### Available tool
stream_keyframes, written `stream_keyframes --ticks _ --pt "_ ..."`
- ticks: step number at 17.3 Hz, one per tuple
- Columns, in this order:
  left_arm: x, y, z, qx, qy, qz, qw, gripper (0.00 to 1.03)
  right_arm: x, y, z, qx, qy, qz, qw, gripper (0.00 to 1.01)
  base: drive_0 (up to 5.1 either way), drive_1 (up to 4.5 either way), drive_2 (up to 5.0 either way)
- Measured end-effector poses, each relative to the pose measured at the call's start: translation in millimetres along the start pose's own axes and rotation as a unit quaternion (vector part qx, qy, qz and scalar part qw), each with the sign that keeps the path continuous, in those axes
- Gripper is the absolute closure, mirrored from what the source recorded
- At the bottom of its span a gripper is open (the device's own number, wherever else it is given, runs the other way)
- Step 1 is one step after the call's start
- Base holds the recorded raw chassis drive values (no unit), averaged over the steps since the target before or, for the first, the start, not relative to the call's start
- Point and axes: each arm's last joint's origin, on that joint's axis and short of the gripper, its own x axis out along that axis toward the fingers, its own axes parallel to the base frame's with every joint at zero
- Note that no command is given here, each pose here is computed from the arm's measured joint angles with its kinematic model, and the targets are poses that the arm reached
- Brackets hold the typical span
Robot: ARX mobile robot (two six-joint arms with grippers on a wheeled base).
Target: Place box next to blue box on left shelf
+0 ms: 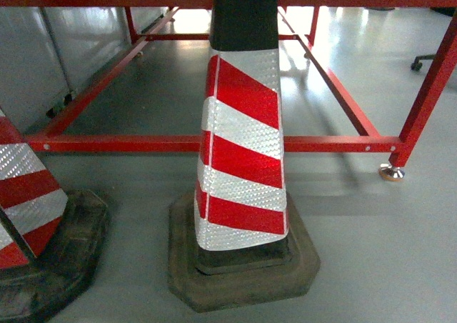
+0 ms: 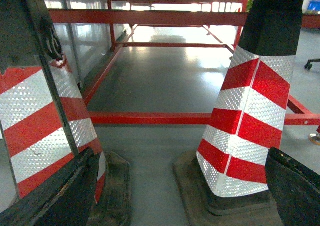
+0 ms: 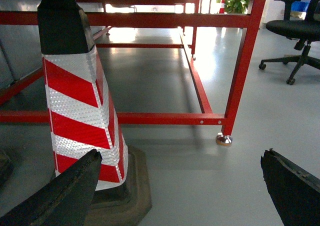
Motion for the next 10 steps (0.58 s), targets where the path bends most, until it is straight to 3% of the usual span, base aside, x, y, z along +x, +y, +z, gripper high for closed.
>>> stream_keyframes --ticks 10 --pt "0.0 0.0 0.0 0.000 0.000 0.000 1.0000 0.05 0.0 0.0 0.0 0.000 0.000 0.000 1.0000 0.03 0.0 0.00 0.0"
